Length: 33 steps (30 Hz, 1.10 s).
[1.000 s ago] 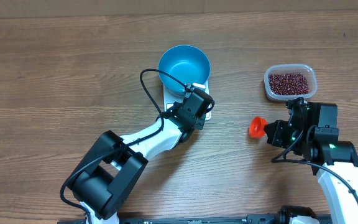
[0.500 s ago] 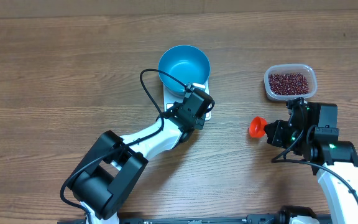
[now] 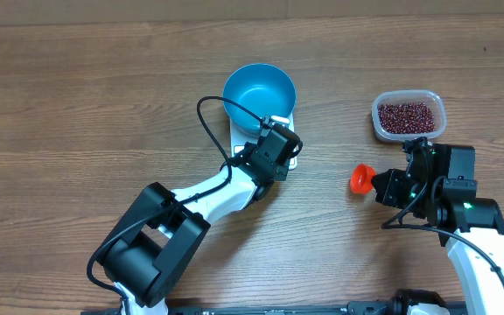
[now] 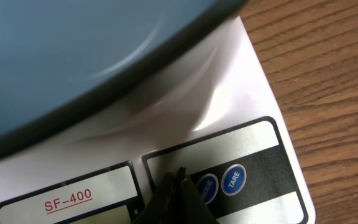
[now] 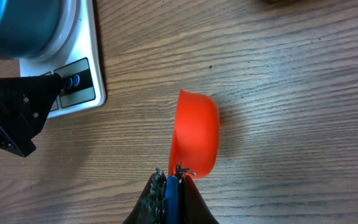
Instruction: Scoop item into bowl and weigh 150g on scale
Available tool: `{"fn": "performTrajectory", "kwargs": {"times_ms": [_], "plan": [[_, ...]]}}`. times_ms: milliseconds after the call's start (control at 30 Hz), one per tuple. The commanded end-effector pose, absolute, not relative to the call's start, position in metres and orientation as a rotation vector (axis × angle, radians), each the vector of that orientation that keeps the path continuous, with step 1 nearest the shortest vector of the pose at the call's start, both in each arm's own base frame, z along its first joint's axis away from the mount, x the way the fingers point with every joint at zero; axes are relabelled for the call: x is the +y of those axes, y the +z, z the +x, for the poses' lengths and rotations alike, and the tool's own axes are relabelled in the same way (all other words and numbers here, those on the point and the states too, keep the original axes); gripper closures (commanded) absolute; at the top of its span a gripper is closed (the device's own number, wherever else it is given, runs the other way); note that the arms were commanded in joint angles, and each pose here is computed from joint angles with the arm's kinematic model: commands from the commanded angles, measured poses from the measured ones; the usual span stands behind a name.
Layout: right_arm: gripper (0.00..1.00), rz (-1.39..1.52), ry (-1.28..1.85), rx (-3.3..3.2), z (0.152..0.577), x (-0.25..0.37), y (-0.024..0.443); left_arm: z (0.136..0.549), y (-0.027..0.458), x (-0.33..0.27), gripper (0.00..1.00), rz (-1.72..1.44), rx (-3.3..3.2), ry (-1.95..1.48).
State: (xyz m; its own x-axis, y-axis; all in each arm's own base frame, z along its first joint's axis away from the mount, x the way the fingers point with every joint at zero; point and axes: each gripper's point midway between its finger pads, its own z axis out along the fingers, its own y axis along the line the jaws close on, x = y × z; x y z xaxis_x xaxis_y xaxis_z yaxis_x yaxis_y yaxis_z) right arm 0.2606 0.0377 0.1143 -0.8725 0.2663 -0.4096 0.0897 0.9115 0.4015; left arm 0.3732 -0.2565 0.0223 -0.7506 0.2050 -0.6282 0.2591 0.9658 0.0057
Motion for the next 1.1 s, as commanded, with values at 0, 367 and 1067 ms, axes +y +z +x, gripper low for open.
{"fn": "performTrajectory", "kwargs": {"times_ms": [0, 367, 1067], "plan": [[0.96, 0.228, 0.528, 2.550, 0.2688, 0.0384, 0.1319, 0.3713, 0.0079, -0.2506, 0.96, 0.370, 2.462, -0.048], [0.96, 0.228, 0.527, 2.549, 0.2690, 0.0383, 0.1320, 0.3714, 0.0081, -0.2507, 0.96, 0.370, 2.461, -0.048], [0.96, 0.227, 0.526, 2.546, 0.2697, 0.0382, 0.1321, 0.3660, 0.0049, -0.2543, 0.96, 0.455, 2.473, -0.057]]}}
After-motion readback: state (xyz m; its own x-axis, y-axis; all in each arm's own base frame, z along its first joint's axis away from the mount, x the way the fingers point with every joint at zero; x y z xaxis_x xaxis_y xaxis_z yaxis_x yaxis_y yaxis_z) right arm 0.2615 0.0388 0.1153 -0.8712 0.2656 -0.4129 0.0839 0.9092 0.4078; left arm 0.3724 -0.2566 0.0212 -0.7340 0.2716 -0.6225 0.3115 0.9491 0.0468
